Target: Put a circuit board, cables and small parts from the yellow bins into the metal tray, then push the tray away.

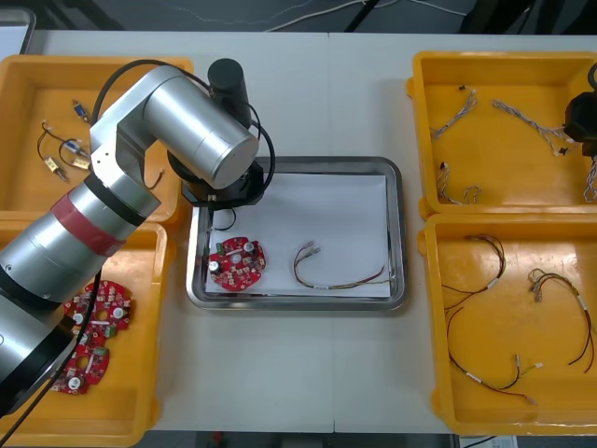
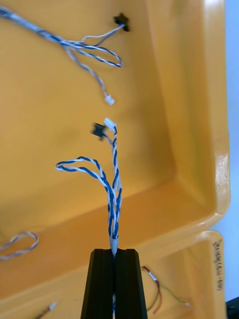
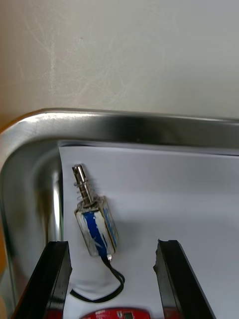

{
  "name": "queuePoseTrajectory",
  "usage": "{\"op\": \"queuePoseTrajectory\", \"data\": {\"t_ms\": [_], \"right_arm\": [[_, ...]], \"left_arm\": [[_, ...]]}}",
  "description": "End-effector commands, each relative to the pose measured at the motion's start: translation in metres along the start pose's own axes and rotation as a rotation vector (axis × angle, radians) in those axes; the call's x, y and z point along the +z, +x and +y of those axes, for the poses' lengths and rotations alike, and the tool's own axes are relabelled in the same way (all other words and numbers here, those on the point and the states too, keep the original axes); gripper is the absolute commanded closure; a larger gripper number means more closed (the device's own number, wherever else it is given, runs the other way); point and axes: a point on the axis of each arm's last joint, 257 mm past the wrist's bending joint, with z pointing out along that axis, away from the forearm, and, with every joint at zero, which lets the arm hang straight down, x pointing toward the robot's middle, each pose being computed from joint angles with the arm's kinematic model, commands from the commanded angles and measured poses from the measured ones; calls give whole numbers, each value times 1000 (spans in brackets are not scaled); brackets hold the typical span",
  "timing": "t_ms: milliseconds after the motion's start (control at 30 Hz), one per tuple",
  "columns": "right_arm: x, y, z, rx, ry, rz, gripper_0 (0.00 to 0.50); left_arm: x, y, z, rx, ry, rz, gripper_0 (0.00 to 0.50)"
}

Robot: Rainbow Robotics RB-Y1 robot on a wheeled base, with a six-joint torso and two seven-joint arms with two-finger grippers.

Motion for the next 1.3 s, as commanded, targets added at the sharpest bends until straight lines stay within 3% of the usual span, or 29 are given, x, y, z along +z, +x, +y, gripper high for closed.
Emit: {"op": "queuePoseTrajectory", "data": {"t_ms": [33, 133, 400, 533, 667, 833, 933, 1067, 1133, 1300], "right_arm": [[-46, -17, 18, -172, -28, -92, 500], [-53, -12, 35, -247, -65, -98, 500], [-79, -8, 96, -519, -151, -196, 500], [-95, -2, 124, -685, -187, -259, 500], [-103, 10, 145, -835, -212, -290, 500], [-105, 38, 167, -1064, -172, -347, 500], [-102, 59, 180, -1180, -169, -362, 500], [-94, 88, 197, -1348, -184, -349, 500], [-89, 99, 203, -1411, -200, -334, 500], [-87, 116, 226, -1550, -258, -361, 500]], "left_arm": [[-54, -26, -25, 56, 75, -53, 0], [-67, -27, -22, 52, 83, -44, 0], [-110, -35, 8, 20, 104, -23, 0], [-128, -43, 40, -5, 82, -23, 0], [-138, -56, 66, -19, 75, -40, 0], [-139, -69, 112, -33, 13, -57, 0], [-133, -71, 140, -47, -19, -40, 0], [-127, -69, 177, -57, -60, -19, 0], [-124, -69, 190, -67, -66, -10, 0], [-118, -66, 218, -100, -67, 14, 0]]}}
